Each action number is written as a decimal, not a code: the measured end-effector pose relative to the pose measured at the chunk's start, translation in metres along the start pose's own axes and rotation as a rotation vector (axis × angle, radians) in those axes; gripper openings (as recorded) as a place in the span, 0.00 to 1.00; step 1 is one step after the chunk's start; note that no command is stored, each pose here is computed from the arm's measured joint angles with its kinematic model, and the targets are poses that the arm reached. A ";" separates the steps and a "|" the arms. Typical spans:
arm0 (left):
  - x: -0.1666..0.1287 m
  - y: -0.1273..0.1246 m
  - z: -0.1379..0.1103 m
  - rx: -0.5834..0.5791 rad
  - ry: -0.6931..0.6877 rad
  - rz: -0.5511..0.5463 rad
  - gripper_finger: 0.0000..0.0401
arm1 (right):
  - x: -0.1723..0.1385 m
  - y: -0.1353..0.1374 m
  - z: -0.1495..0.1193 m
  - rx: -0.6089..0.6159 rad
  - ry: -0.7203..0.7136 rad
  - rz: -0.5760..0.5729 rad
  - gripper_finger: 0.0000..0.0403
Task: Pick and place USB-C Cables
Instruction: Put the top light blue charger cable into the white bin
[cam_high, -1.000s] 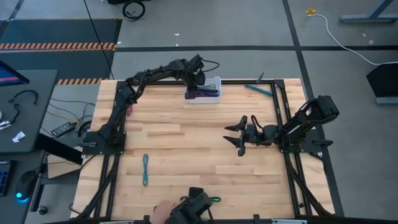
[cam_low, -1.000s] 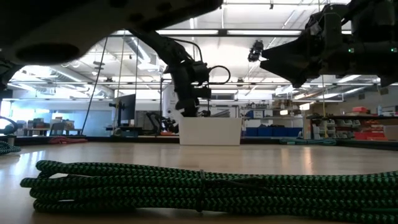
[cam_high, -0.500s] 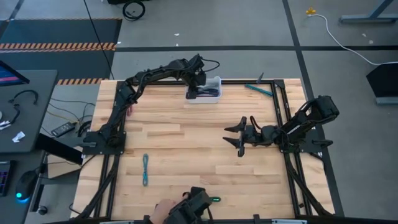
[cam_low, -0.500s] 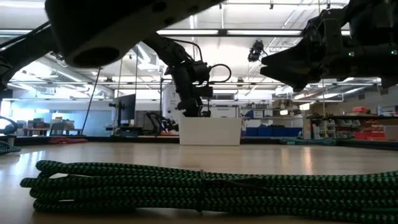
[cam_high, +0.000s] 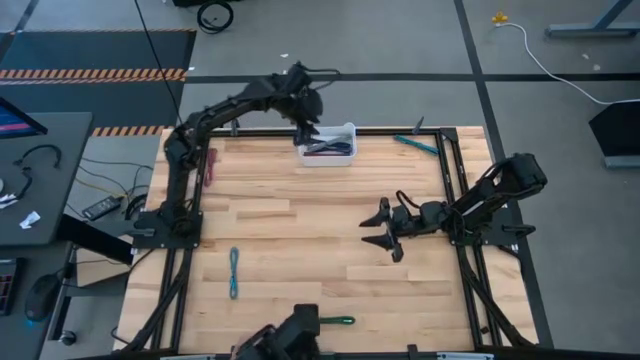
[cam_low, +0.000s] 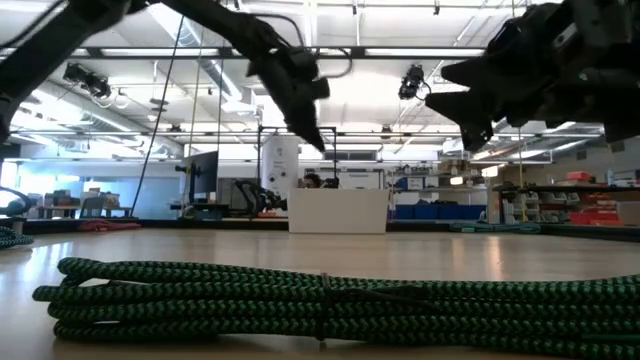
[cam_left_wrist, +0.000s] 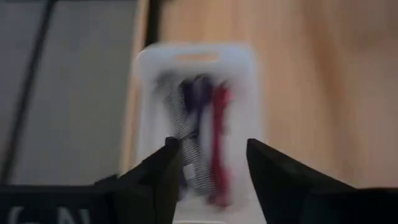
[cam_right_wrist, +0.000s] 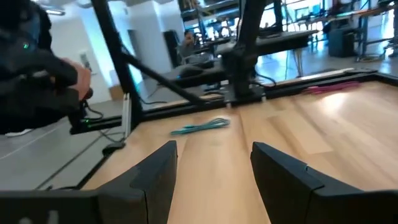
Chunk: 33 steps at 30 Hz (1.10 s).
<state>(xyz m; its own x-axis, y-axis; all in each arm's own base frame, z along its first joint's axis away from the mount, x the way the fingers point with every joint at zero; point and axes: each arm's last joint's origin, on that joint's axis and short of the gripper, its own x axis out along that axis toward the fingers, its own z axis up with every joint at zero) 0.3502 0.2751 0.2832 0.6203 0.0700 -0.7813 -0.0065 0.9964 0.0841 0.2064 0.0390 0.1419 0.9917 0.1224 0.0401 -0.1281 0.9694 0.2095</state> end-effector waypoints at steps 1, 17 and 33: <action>-0.006 -0.002 -0.003 -0.022 -0.030 -0.038 0.43 | 0.000 0.001 0.000 0.003 0.013 0.007 0.52; -0.019 -0.133 -0.078 -0.085 -0.612 0.053 0.14 | 0.002 0.008 0.016 0.180 0.857 -0.368 0.45; 0.006 -0.250 -0.115 0.040 -0.836 0.039 0.11 | -0.014 -0.045 0.099 0.225 1.266 -0.814 0.41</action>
<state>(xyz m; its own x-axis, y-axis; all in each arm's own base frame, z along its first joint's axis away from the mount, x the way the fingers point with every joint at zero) 0.2648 0.0314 0.1862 0.9976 0.0309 -0.0622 -0.0223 0.9905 0.1354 0.1972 -0.0271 0.2282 0.1342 -0.2033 -0.9699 0.5590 0.8237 -0.0953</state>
